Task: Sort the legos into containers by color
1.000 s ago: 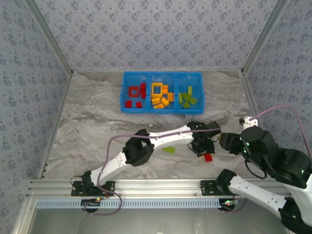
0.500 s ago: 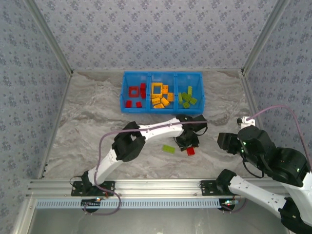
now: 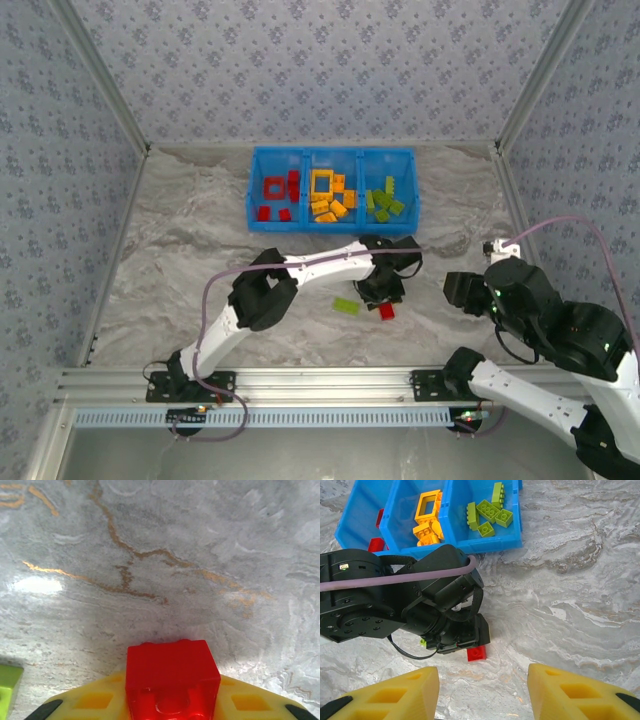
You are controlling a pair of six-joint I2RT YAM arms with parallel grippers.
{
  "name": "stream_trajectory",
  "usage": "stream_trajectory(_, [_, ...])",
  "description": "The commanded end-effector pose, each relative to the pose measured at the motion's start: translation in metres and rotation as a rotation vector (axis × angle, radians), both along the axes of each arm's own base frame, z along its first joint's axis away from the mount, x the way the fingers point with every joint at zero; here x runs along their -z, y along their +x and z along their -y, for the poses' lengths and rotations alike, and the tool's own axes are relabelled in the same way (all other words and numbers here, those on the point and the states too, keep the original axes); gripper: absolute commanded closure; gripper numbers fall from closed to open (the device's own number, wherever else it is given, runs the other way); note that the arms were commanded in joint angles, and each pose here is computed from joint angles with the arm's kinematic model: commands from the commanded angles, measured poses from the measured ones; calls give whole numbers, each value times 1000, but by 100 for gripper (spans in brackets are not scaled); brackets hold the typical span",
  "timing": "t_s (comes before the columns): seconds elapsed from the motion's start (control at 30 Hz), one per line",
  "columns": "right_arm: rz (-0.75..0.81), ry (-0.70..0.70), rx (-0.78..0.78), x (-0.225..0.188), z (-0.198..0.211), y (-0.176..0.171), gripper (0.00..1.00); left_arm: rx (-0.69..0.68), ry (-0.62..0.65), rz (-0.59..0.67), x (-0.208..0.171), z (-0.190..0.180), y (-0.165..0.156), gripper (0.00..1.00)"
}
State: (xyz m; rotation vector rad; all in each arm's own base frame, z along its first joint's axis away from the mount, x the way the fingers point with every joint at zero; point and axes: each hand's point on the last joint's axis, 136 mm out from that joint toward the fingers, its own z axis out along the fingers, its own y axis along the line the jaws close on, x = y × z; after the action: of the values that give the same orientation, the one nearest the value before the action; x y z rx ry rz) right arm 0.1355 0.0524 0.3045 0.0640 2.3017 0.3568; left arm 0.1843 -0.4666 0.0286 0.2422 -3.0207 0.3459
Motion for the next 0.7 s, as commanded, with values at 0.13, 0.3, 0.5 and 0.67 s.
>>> stream_trajectory(0.13, [17, 13, -38, -2, -6, 0, 48, -367, 141, -54, -18, -36, -7, 79])
stream_trajectory(0.3, [110, 147, -307, -20, -52, -9, 49, -386, 26, 99, -77, -51, 26, 79])
stream_trajectory(0.5, [129, 146, -465, 0, -91, -2, 48, -393, -67, 208, -130, -101, 73, 79])
stream_trajectory(0.67, [322, 163, -555, 3, -134, 27, 47, -297, -12, 339, -161, -170, 119, 79])
